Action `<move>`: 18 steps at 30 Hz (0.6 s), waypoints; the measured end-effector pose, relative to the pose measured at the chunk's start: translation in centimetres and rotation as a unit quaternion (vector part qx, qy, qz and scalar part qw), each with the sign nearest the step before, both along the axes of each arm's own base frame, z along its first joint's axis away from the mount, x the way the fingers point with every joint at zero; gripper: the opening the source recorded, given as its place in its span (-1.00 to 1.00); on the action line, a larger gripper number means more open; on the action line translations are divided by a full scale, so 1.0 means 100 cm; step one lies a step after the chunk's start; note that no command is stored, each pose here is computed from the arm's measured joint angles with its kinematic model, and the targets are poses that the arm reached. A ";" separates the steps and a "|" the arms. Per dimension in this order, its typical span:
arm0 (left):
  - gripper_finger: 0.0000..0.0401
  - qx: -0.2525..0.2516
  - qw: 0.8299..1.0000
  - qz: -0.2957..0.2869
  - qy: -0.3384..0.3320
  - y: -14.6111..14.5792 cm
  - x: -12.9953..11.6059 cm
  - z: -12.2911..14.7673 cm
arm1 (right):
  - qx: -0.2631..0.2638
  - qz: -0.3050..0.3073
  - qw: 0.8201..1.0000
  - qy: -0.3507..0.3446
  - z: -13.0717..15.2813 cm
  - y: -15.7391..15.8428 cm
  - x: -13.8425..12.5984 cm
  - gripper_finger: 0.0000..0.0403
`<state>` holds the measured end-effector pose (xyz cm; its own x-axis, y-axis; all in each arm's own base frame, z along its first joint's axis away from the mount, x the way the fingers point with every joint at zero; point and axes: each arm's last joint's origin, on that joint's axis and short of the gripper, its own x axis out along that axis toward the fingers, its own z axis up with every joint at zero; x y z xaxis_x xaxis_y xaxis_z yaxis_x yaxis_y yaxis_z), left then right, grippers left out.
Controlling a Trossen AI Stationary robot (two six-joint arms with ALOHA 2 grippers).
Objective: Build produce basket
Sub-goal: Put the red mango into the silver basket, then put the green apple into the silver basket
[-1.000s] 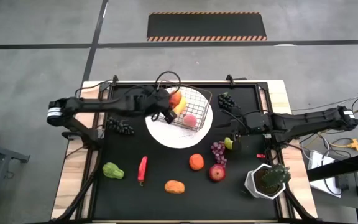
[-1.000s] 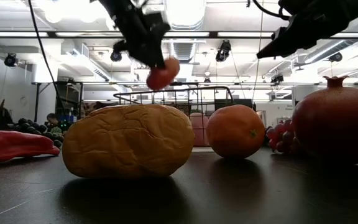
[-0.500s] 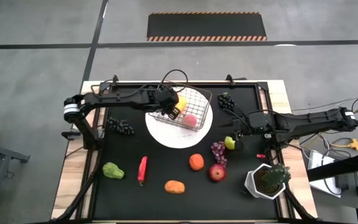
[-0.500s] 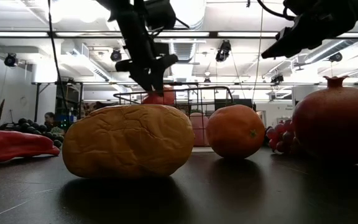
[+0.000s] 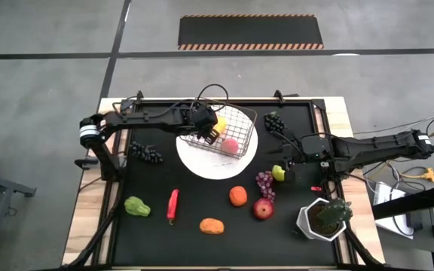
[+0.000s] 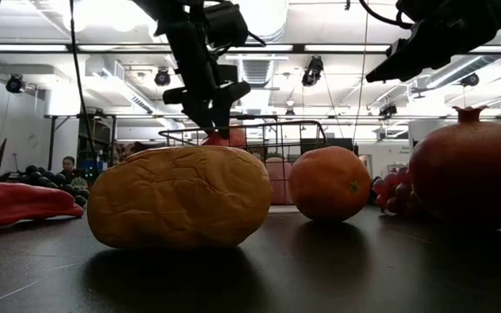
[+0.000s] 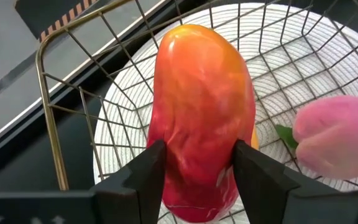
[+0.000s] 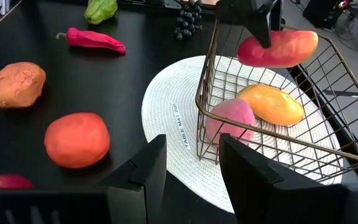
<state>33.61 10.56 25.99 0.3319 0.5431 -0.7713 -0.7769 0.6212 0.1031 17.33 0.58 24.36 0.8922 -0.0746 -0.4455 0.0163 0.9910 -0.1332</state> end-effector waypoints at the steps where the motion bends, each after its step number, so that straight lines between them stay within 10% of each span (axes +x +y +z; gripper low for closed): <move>1: -0.18 0.000 1.000 0.000 -0.001 0.000 0.000 0.000 | 0.001 0.000 1.000 0.000 0.000 0.000 0.000 -0.33; 18: 0.10 0.024 0.999 -0.042 0.010 0.000 0.002 0.007 | 0.001 0.000 1.000 0.000 0.000 0.000 0.000 -0.33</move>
<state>33.81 10.59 26.72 0.3620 0.5515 -0.7515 -0.7202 0.6773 0.1502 17.33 0.58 24.36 0.8920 -0.0747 -0.4459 0.0172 0.9911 -0.1317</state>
